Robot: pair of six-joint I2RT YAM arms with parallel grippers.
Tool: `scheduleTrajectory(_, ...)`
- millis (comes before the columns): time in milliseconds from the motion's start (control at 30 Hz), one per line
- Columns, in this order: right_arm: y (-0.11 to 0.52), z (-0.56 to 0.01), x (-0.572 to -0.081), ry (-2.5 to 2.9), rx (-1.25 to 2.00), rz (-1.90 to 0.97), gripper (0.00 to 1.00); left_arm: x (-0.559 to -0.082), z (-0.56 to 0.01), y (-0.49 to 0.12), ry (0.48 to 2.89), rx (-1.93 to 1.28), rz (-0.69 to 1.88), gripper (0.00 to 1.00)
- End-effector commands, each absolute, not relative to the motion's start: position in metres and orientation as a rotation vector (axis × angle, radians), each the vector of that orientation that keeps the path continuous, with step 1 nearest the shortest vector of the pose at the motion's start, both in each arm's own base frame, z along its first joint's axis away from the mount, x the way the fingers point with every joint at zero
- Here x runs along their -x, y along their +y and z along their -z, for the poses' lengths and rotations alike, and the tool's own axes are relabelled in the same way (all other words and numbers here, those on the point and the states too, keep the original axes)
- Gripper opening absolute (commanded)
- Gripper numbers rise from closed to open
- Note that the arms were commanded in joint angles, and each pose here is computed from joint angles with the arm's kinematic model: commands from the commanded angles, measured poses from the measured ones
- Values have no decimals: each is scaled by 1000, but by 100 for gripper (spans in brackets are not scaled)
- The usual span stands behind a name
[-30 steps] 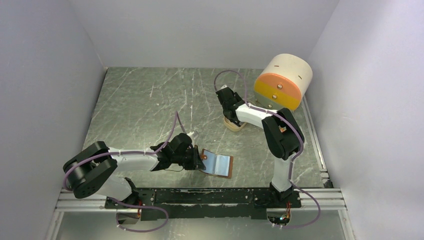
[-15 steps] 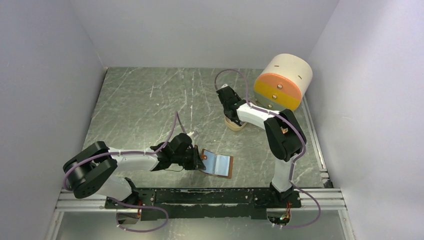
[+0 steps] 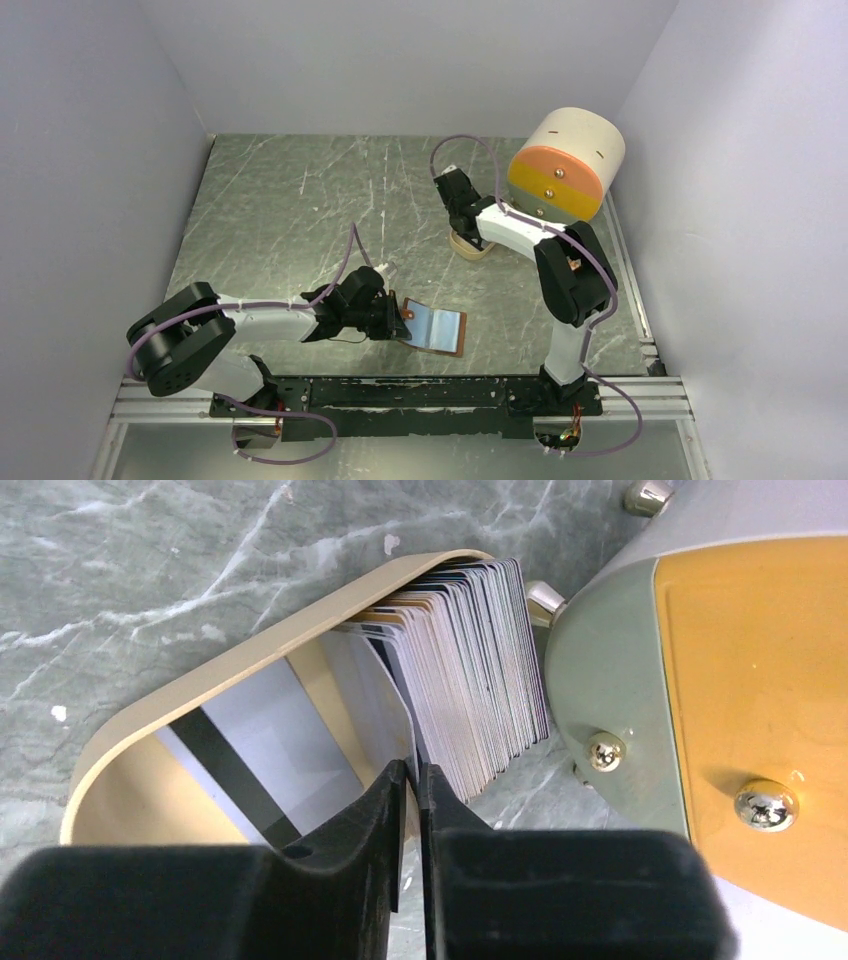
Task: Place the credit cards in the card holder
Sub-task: Pick up the credit card from the storage box.
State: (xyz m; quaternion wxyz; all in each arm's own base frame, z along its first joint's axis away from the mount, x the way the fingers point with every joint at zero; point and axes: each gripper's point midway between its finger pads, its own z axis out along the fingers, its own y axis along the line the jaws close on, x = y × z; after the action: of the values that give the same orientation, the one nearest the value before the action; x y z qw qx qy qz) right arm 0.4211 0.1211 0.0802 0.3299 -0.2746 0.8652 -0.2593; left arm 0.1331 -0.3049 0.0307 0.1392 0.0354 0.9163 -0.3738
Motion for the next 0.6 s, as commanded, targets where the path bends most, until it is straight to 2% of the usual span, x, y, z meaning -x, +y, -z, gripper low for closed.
scheduleTrajectory(0,122,-107,-425,2239,647,632,9,-134,-28,-307,2650,-104,1067,14)
scheduleTrajectory(167,128,-109,-420,2264,655,578,0,-135,-28,-308,2649,-101,1069,14)
scheduleTrajectory(333,150,-114,-404,2288,679,469,0,-137,-26,-304,2658,-50,1041,13)
scheduleTrajectory(433,166,-121,-389,2301,688,381,0,-139,-30,-304,2649,-3,1049,9)
scheduleTrajectory(567,183,-135,-370,2319,645,236,0,-145,-37,-306,2614,61,1118,9)
